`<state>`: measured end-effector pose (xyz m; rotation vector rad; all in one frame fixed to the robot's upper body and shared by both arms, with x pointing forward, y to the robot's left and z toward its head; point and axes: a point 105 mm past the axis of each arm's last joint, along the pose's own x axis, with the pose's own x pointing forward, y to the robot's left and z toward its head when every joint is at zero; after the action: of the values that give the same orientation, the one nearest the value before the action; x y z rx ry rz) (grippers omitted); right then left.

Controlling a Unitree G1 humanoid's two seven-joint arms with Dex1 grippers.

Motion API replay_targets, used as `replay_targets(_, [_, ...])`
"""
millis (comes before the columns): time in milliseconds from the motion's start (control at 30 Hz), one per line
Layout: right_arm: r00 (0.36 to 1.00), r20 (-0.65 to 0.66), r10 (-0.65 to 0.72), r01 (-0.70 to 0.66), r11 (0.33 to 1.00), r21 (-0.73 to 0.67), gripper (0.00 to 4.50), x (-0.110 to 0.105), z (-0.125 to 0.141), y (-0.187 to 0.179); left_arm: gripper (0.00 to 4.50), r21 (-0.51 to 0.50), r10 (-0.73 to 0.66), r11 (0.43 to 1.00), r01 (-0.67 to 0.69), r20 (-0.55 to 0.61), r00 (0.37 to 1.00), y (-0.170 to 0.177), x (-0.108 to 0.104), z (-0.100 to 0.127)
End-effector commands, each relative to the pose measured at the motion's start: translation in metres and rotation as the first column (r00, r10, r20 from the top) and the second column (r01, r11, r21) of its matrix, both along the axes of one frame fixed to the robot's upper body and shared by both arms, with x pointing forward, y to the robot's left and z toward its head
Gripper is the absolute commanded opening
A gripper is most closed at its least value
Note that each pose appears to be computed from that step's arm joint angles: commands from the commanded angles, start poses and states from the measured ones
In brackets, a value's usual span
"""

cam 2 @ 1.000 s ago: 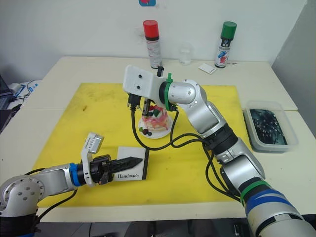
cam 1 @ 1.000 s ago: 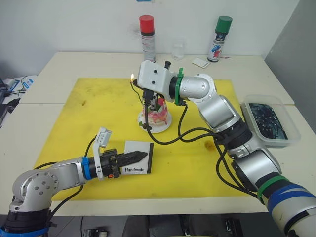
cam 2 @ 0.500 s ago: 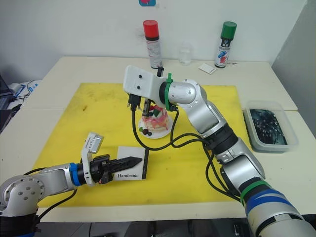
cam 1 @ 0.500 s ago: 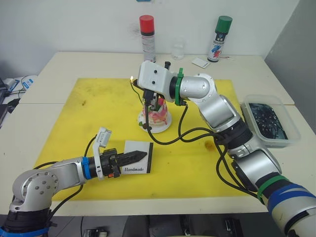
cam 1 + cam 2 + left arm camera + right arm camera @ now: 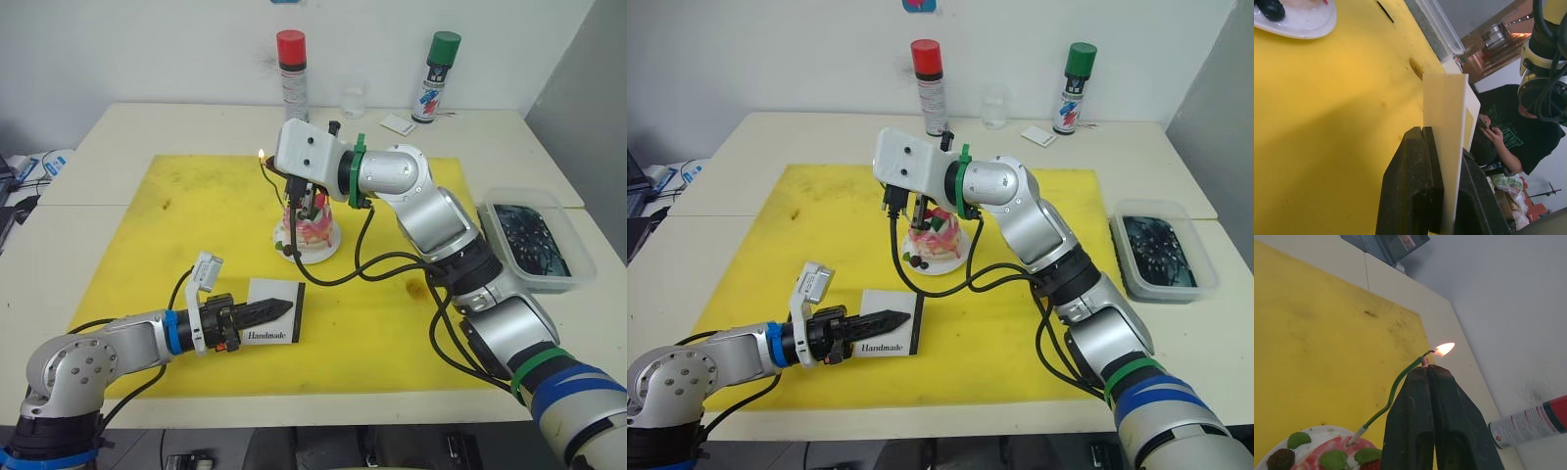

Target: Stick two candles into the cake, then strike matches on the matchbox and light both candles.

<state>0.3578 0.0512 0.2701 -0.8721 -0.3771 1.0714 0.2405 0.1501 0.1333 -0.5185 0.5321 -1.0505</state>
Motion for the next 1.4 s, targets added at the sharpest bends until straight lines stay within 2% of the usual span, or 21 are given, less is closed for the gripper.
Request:
replay_targets(33, [0.998,0.054,0.022,-0.023,0.999,0.027,0.05,-0.007,0.018,0.001,0.00,-0.013,-0.014,1.000,0.015,0.041,0.999,-0.002,0.001,0.008])
replay_targets(367, [0.999,0.046,0.015,-0.018,0.997,0.073,0.05,-0.009,0.028,-0.002,0.00,-0.015,-0.018,1.000,0.019,0.042,0.999,-0.004,0.001,0.008])
replay_targets(633, [1.000,0.027,-0.010,0.005,0.984,0.178,0.05,-0.014,0.059,-0.016,0.00,-0.019,-0.034,0.999,0.034,0.038,0.999,-0.006,0.002,0.006])
replay_targets(767, [0.995,0.038,-0.096,0.083,0.961,0.263,0.05,-0.004,0.081,-0.040,0.00,-0.022,-0.043,0.999,0.043,0.037,0.998,-0.008,0.003,0.005])
replay_targets(900, [0.969,0.025,-0.248,0.226,0.918,0.326,0.05,0.012,0.091,-0.087,0.00,-0.022,-0.049,0.998,0.050,0.036,0.998,-0.010,0.004,0.005])
replay_targets(1067, [0.871,-0.011,-0.491,0.462,0.813,0.355,0.05,0.025,0.081,-0.170,0.00,-0.025,-0.063,0.998,0.064,0.030,0.998,-0.012,0.004,0.005])
replay_targets(1200, [0.738,-0.066,-0.672,0.643,0.669,0.374,0.05,0.022,0.064,-0.242,0.00,-0.027,-0.071,0.997,0.071,0.026,0.997,-0.013,0.004,0.004])
replay_targets(1267, [0.651,-0.114,-0.751,0.729,0.575,0.372,0.05,0.016,0.047,-0.278,0.00,-0.028,-0.074,0.997,0.075,0.024,0.997,-0.014,0.004,0.004])
replay_targets(1400, [0.506,-0.205,-0.838,0.842,0.428,0.329,0.05,0.000,0.003,-0.326,0.00,-0.031,-0.078,0.996,0.079,0.021,0.997,-0.015,0.004,0.003])
